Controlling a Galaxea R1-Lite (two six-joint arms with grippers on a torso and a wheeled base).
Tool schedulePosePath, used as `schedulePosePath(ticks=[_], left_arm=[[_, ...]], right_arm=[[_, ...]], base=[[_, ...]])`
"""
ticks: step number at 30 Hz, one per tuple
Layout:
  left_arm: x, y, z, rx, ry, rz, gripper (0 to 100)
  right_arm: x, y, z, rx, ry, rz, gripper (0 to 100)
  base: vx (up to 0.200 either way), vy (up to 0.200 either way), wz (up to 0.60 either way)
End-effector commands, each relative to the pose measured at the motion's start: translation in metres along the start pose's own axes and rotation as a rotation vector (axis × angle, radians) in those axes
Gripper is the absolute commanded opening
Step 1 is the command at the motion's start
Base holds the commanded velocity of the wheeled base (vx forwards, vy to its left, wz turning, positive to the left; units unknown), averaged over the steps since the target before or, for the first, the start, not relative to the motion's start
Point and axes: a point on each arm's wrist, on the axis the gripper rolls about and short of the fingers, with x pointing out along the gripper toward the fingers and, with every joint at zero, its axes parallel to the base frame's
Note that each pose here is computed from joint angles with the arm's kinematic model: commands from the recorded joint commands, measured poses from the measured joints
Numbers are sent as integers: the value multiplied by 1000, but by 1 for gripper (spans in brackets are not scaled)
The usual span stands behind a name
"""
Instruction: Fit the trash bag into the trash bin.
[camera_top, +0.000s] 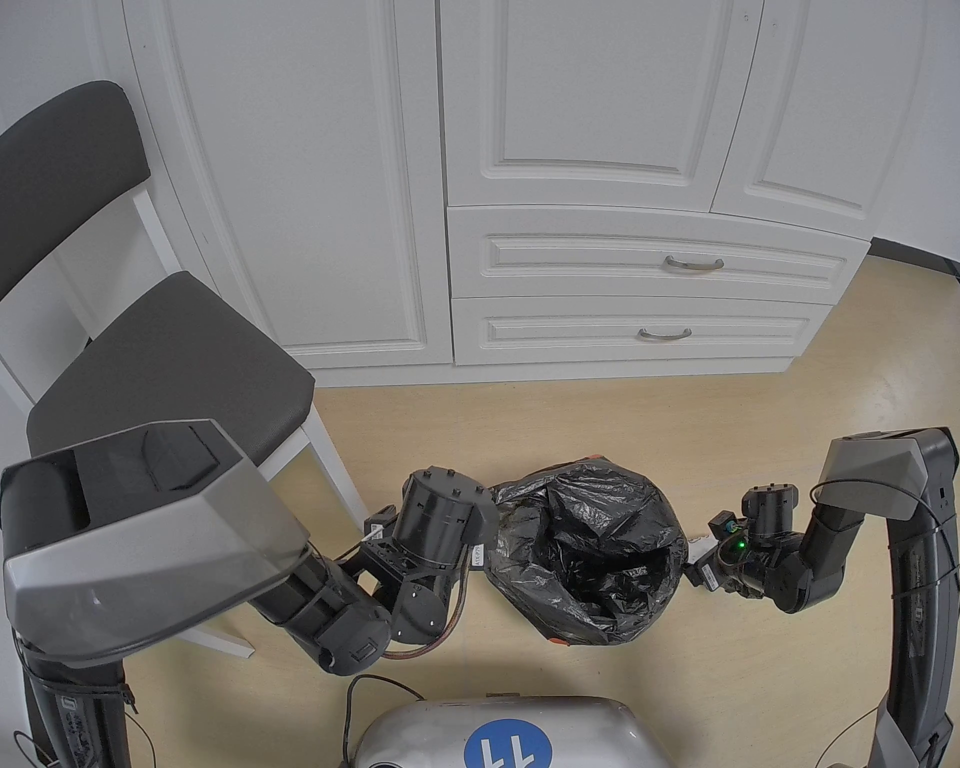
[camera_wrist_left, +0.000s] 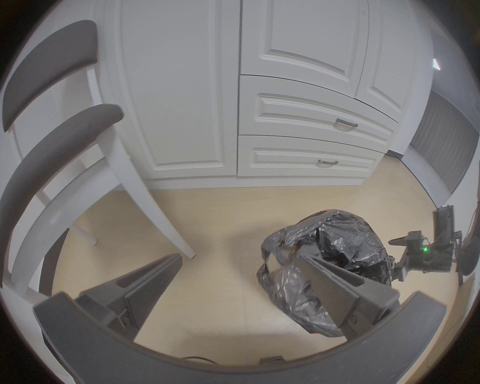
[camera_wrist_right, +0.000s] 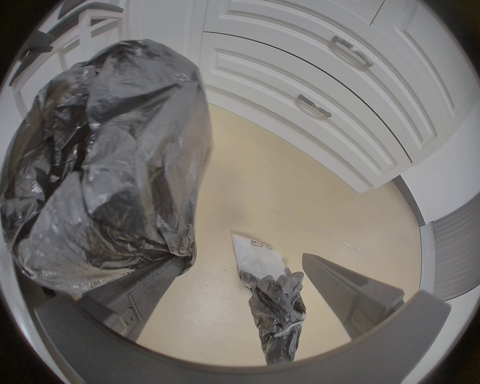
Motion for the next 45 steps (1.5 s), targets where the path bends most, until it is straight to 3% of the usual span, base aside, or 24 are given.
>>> schedulePosePath(ticks=[1,12,16,28,35,37,45], left_arm=[[21,-6,3,35,2,-23,100],[37,-16,-4,172,96,-173,100],[71,-9,-20,262,113,-126,100],[92,6,-21,278,143,-61,100],[118,15,-16,246,113,-23,100],[132,19,-25,251,124,11,100],[151,9,-18,209,59,17,100]], right_arm=[[18,1,10,-1,-5,-1,100],[1,-12,22,-27,-34,52,100],[-6,-13,23,-36,-51,69,100],[-9,-20,24,-27,-56,54,100],[-6,-19,23,-26,-55,55,100],[-2,-18,22,-27,-52,57,100],[9,-19,22,-15,-55,38,100]], base=[[0,0,0],[0,0,0],[0,0,0],[0,0,0],[0,0,0],[0,0,0],[0,0,0]])
